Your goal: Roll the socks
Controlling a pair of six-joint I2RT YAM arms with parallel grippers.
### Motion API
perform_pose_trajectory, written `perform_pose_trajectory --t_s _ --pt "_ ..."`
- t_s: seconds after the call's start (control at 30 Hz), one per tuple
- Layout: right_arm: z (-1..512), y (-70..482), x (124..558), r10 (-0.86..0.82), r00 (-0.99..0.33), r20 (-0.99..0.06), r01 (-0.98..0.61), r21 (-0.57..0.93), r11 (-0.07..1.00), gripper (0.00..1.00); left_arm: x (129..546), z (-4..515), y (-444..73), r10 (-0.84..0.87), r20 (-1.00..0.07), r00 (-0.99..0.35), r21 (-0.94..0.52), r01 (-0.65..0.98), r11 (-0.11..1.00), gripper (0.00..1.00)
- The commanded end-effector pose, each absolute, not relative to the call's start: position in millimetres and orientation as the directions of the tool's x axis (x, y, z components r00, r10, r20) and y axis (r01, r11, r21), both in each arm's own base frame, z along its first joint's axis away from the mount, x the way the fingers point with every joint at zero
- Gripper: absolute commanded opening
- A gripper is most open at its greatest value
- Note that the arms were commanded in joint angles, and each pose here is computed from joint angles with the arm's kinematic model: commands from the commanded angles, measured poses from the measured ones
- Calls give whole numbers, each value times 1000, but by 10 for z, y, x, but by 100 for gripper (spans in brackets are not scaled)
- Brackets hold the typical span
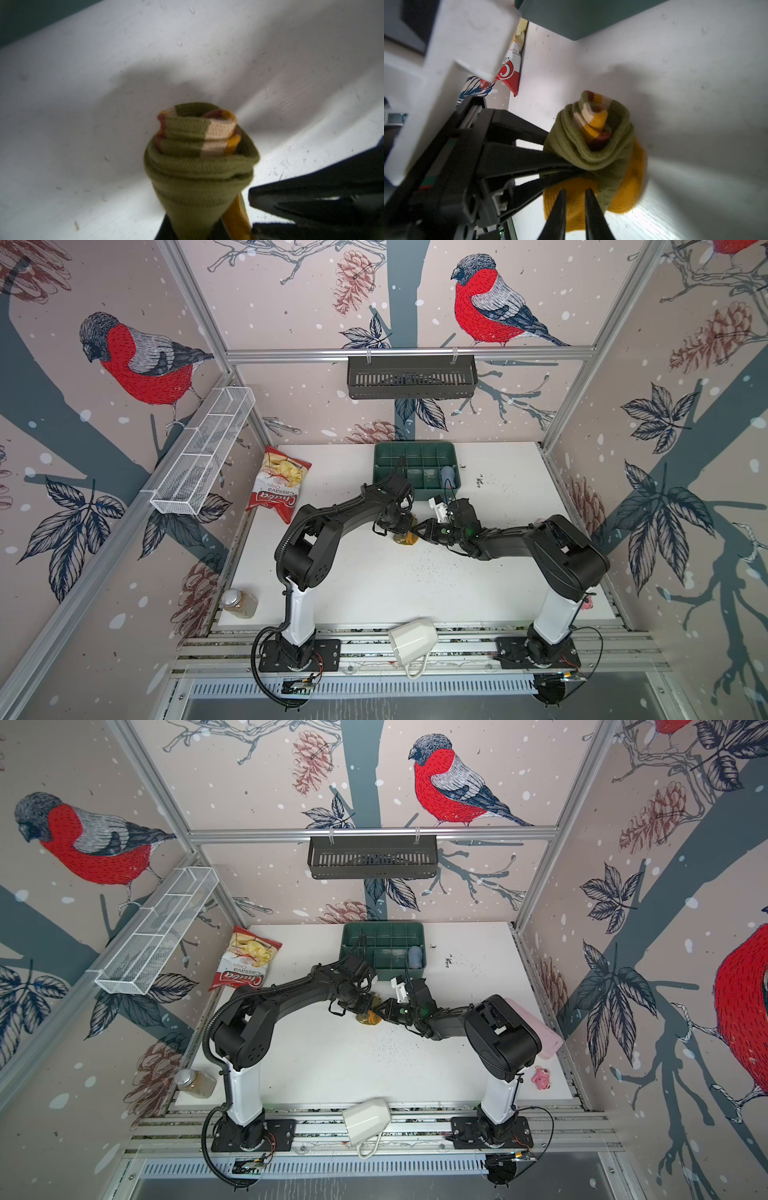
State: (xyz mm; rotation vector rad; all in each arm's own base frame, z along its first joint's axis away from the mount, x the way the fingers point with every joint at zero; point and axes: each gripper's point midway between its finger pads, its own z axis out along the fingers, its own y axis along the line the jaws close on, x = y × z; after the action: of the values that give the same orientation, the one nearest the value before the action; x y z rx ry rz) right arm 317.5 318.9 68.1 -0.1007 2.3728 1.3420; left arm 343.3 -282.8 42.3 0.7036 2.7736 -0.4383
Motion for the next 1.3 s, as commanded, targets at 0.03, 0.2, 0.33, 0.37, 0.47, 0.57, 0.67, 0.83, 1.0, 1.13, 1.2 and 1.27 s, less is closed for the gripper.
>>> perform_pose_trajectory --t_s 0.03,0.2,0.33,0.37,0.47,0.57,0.67,0.83,1.0,1.13,1.2,1.27 --pt "791 3256 3275 144 -893 -427 -302 803 514 19 3286 289 -2696 453 -227 -862 -199 496 845 0" --pt "786 3342 3217 107 -899 -425 -322 805 498 16 3286 258 -2706 456 -220 -862 -203 498 843 0" --pt "713 3414 3080 50 -907 -417 -340 799 496 14 3302 265 -2715 457 -220 -862 -202 499 843 0" --pt "676 3427 3038 34 -911 -411 -341 796 500 14 3308 267 -2715 458 -219 -861 -200 499 843 0" --pt "546 3429 2959 -5 -919 -394 -336 779 530 12 3314 280 -2718 461 -218 -860 -197 502 842 0" --pt "379 3380 2912 -32 -928 -371 -318 744 587 10 3318 289 -2716 463 -215 -860 -195 503 842 0" --pt "209 3293 2908 -46 -934 -354 -296 699 651 9 3321 306 -2720 464 -218 -858 -196 504 841 0" --pt "30 3215 2978 -27 -943 -330 -256 673 694 9 3306 334 -2748 467 -220 -856 -214 509 834 2" --pt "-78 3170 3066 -8 -950 -313 -229 675 701 9 3270 415 -2815 465 -244 -851 -257 519 815 15" --pt "-69 3161 3041 1 -955 -298 -221 709 670 10 3301 392 -2753 460 -233 -857 -220 507 833 7" --pt "76 3138 3032 35 -953 -300 -217 760 613 17 3297 335 -2716 465 -210 -860 -202 504 840 0" --pt "260 3101 3042 68 -951 -302 -220 815 536 24 3303 299 -2687 468 -195 -862 -181 501 846 0"
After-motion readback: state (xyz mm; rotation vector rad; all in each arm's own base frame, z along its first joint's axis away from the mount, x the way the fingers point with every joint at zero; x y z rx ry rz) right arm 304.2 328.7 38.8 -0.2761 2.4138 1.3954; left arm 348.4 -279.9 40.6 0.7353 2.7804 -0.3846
